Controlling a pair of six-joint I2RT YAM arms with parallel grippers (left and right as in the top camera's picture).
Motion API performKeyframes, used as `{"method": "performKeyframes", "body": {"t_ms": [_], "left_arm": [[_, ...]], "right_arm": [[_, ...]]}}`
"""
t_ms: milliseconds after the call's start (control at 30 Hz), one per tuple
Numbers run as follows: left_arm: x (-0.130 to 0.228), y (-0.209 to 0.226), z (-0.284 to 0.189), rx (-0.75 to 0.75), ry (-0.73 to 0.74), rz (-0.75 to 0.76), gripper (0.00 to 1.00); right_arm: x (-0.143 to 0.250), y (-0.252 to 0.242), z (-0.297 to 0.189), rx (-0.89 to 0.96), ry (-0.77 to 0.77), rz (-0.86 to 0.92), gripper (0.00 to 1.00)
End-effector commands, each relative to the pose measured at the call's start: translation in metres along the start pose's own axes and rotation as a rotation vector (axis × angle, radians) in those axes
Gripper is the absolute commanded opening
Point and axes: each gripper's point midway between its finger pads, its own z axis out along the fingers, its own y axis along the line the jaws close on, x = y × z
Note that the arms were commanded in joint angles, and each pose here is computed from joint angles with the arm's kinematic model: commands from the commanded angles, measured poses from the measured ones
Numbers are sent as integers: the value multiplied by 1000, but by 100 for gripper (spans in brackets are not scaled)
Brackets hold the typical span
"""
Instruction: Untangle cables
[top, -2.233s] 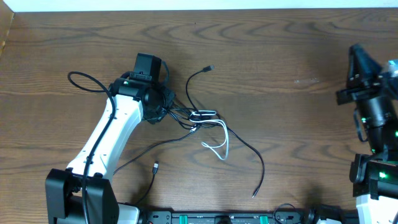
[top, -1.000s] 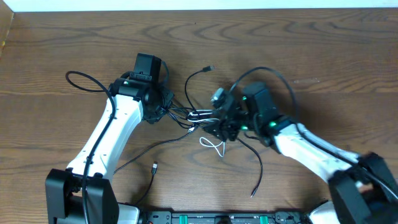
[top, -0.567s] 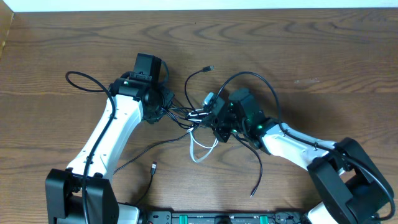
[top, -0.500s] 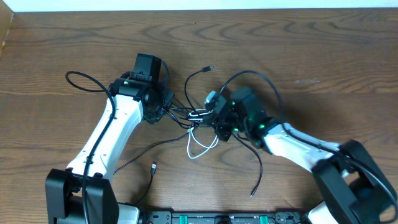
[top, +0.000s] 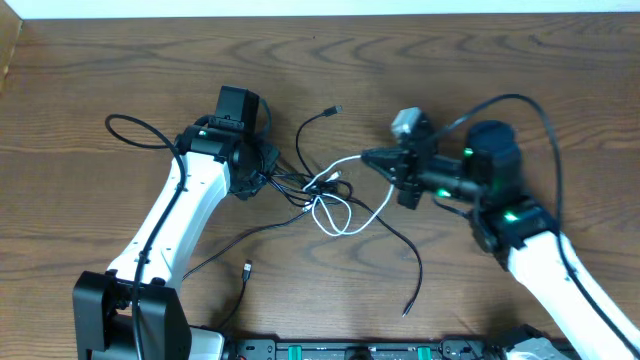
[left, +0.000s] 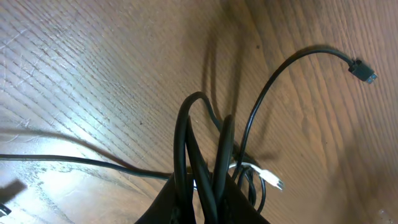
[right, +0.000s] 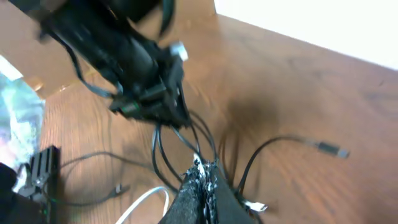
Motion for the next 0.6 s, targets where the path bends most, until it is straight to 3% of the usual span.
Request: {"method": "performKeyframes", "body": {"t_ms": [0, 100, 233, 300, 367, 500, 567], "left_arm": [[-6, -2, -9, 13, -31, 11, 16], [-6, -2, -9, 13, -31, 11, 15], [-5, -2, -9, 9, -30, 11, 15], [-5, -1, -9, 6, -28, 11, 16], [-5, -1, -9, 7, -29, 11, 16], [-5, -1, -9, 7, -28, 11, 15], [-5, -1, -9, 7, -28, 11, 16]], "right_arm": [[-30, 19, -27, -27, -83, -51, 1], [-47, 14, -47, 57, -139, -92, 1], [-78, -25, -93, 377, -251, -135, 1], [-104, -43, -141, 618, -359, -171, 1], [-114, -41, -164, 696, -408, -190, 1], [-96, -31, -153, 620, -340, -155, 2], [-72, -27, -133, 516, -252, -76, 16]]}}
